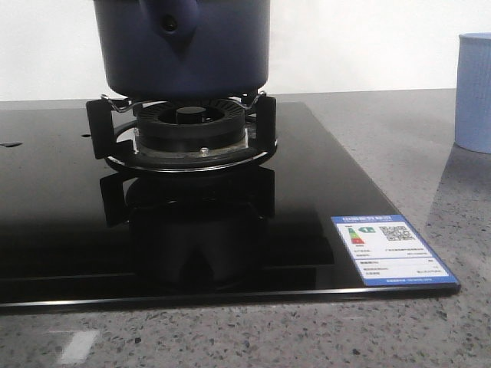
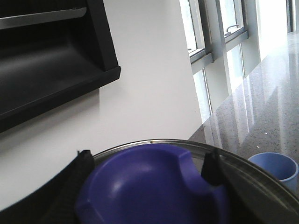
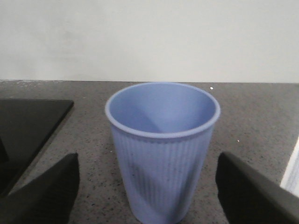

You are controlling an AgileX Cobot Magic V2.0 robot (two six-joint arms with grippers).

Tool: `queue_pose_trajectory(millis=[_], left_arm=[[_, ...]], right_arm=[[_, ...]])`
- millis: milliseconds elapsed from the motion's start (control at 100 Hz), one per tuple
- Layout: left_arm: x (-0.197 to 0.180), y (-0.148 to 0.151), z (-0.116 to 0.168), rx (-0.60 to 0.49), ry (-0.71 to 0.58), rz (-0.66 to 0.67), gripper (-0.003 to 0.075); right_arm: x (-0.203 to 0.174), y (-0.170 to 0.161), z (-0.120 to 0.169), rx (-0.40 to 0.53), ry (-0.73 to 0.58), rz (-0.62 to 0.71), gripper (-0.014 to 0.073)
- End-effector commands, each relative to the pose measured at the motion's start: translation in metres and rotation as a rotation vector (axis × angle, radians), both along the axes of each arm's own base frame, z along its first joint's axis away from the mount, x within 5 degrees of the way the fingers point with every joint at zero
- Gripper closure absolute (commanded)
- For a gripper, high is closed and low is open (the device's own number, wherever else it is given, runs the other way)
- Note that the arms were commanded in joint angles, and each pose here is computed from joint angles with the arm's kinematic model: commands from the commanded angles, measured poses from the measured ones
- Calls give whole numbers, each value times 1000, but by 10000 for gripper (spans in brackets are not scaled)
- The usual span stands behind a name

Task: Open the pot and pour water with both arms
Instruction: 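Lift the cup with the right gripper and carry it over the saucepan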

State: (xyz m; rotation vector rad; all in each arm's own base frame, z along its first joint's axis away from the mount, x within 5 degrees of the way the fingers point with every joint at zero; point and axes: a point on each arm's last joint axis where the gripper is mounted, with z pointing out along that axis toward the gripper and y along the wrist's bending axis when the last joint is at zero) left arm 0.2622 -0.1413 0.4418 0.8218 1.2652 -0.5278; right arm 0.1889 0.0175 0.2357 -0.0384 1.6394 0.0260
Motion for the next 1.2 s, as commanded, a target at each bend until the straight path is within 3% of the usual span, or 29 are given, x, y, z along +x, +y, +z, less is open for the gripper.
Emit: queue_pose_trajectory(millis=[0, 490, 1190], left_arm=[[-17, 3, 28, -93, -50, -33, 513], [-17, 3, 28, -94, -48, -34, 513], [-18, 2, 28, -94, -51, -51, 513]], right_arm=[[3, -5, 15, 26, -117, -53, 52], [11, 0, 16, -56, -115, -7, 52], [39, 0, -3, -56, -116, -51, 51]])
